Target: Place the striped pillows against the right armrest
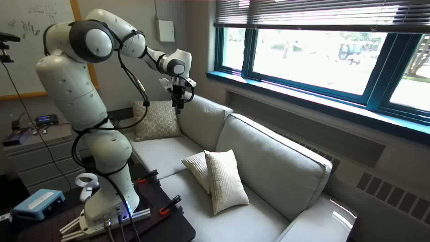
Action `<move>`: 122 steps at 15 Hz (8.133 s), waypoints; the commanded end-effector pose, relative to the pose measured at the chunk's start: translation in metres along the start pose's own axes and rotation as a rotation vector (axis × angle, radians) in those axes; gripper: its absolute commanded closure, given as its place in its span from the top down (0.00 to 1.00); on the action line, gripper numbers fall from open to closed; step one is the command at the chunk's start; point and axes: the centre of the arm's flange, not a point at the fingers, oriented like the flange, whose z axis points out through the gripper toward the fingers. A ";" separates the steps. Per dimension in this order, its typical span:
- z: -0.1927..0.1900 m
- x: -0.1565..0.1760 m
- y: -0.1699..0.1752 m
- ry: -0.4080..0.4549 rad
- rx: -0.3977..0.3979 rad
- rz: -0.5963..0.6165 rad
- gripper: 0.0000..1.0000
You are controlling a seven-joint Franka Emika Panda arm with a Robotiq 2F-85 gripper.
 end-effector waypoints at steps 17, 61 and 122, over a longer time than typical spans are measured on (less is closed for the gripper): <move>0.007 0.038 0.003 0.036 0.039 0.008 1.00; 0.307 0.287 0.010 0.121 -0.171 0.122 1.00; 0.336 0.134 0.327 0.373 0.125 0.979 0.46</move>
